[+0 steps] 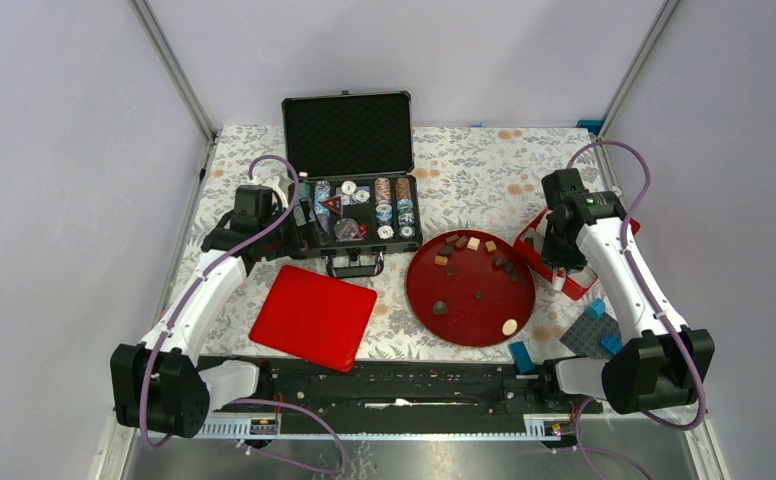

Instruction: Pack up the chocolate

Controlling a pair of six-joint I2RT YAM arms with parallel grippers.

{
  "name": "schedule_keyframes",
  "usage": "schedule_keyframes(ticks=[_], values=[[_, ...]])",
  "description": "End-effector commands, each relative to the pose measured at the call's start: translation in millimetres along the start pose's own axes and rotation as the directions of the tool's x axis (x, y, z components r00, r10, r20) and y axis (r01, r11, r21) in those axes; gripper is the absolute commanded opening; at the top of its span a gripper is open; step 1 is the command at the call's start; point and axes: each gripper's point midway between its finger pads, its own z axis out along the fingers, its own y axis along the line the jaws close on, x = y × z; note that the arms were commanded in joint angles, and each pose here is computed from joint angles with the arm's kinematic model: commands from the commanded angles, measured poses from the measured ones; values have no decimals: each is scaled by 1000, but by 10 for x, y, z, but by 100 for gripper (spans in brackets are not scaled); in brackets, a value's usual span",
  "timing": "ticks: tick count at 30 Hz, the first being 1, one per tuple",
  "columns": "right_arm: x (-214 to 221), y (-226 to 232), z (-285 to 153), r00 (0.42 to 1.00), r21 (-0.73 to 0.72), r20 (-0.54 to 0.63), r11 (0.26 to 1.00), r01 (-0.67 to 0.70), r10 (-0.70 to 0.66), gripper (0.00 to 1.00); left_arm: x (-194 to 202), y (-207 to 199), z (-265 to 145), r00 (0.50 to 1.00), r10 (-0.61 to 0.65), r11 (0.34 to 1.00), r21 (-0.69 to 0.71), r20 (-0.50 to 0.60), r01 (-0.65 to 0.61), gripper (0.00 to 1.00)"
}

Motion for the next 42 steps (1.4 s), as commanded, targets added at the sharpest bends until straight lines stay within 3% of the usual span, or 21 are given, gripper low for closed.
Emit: schedule_keyframes(ticks=[1,6,14,24,42], values=[[-226,-93,-288,993,-16,119,1000,-26,28,37,-248,-128,-88,996,36,999,28,79,-39,99],[-421,43,-635,984,-137,178,991,-3,28,30,-244,-143,-71,997,35,999,34,70,-38,99],[-39,609,-705,978,-208,133,960,188,-163,31,-315,-108,-130,995,35,999,-2,96,-35,99],[335,808,-392,976,-260,42,941,217,-213,36,-317,-123,-169,994,32,999,4,104,-32,99],[162,977,-267,968,-256,66,934,251,-242,41,-293,-122,-147,995,36,999,8,93,-37,99]])
